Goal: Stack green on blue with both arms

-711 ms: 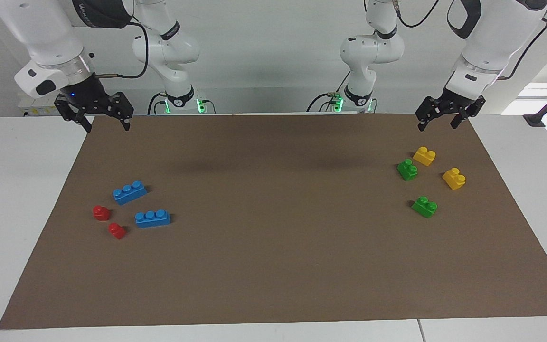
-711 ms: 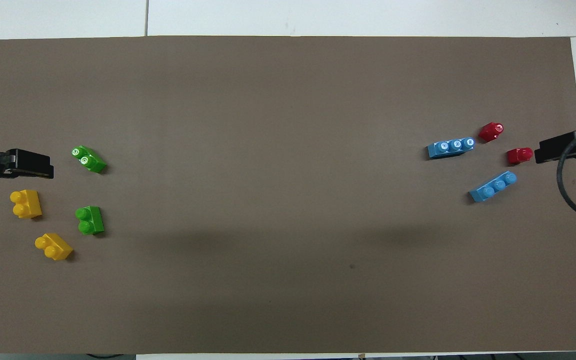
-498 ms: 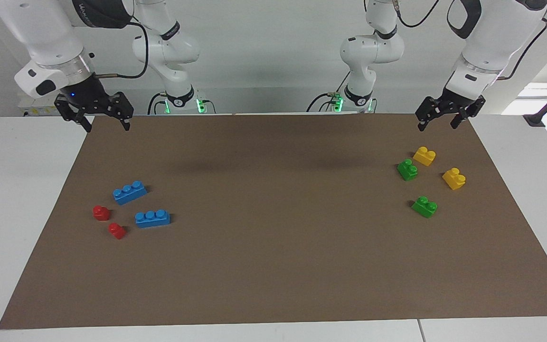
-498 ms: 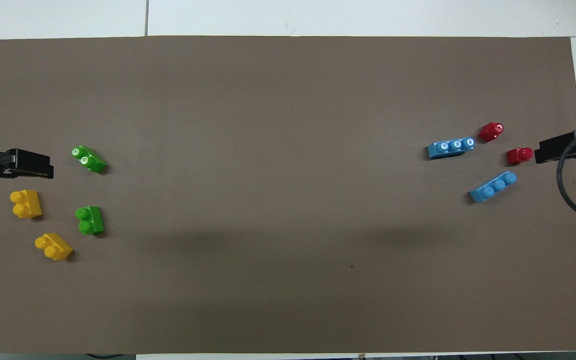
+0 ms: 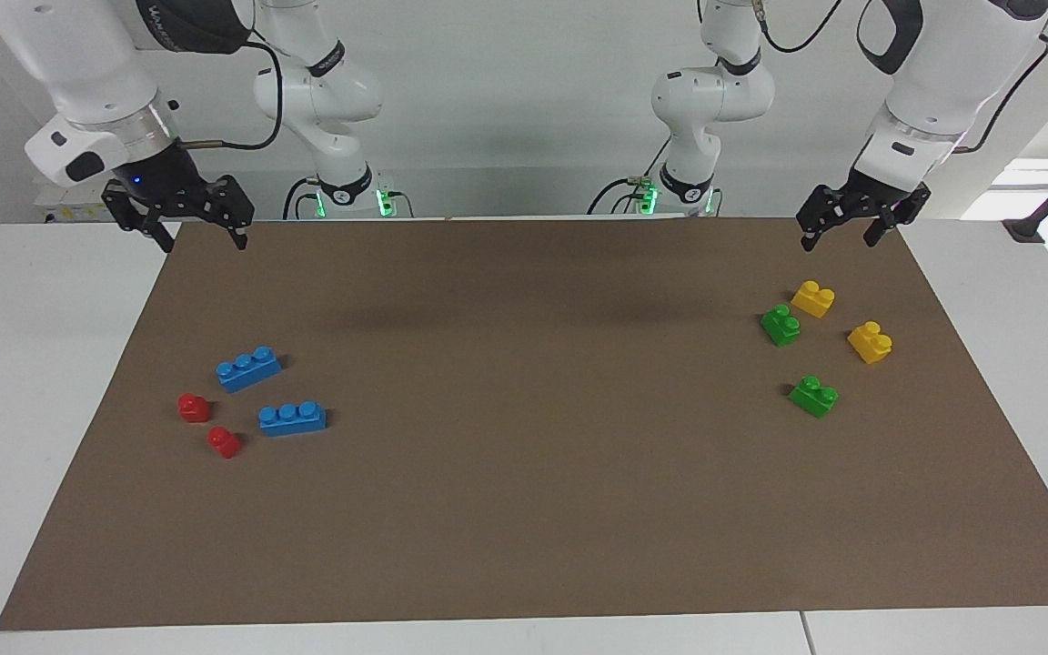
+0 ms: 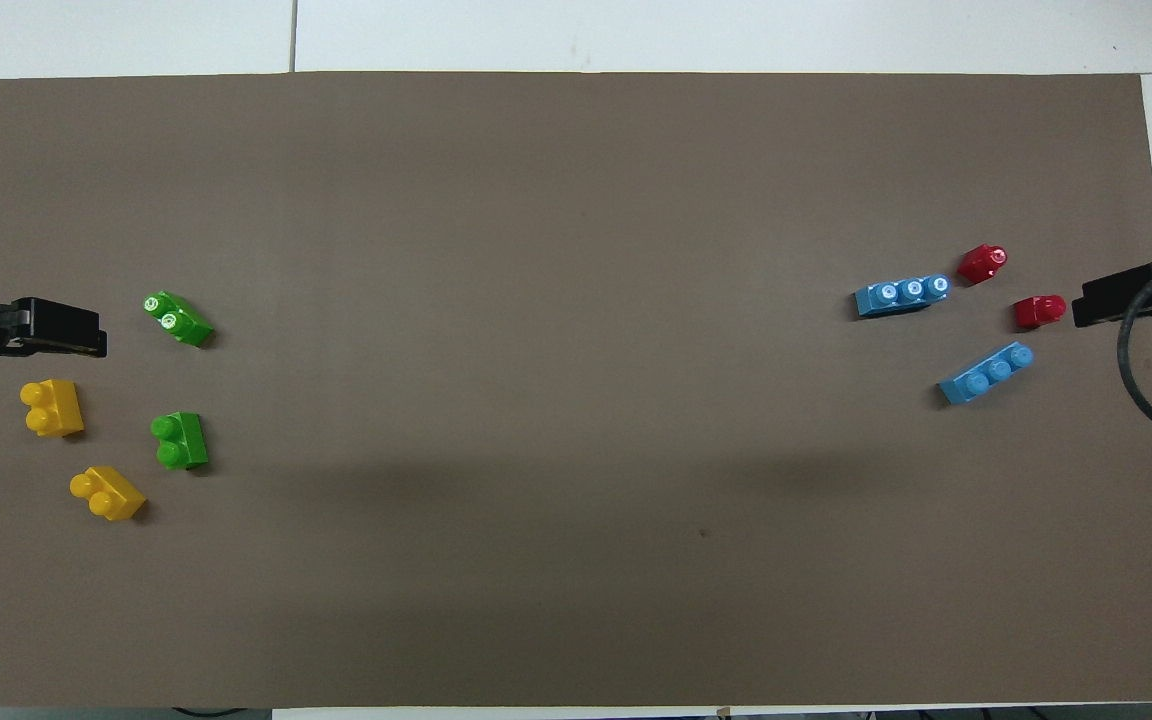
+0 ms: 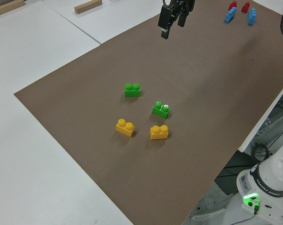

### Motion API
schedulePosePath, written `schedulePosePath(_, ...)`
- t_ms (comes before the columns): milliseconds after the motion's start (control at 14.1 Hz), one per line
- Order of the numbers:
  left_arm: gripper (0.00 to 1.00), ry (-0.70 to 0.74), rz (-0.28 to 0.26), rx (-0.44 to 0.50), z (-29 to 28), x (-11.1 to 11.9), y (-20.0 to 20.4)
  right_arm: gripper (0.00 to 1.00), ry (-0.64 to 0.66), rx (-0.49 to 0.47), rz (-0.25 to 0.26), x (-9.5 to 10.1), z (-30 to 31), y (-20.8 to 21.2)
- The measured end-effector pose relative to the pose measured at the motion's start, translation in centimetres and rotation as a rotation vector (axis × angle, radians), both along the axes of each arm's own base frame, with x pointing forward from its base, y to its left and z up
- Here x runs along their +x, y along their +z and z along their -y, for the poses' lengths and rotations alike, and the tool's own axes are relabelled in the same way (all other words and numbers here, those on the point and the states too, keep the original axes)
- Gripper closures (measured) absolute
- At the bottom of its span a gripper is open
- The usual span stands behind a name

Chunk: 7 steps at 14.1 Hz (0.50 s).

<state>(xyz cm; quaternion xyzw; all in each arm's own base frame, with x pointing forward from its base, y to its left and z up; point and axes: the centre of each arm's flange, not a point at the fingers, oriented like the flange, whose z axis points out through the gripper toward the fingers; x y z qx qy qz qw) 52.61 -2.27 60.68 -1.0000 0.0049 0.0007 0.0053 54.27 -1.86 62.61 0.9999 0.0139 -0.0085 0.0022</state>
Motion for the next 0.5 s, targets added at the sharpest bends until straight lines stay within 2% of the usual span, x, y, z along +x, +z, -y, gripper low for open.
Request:
schedulePosePath(285,0.0,0.02,-0.005,-0.001,-0.8,0.0,-0.3,0.0,0.006,0.0,0.0,0.0,-0.7,0.0)
schedulePosePath(498,0.0,0.081,0.002,-0.001,-1.7,0.1,-1.2,0.0,-0.108,-0.002,0.005,0.1,-0.6,0.1)
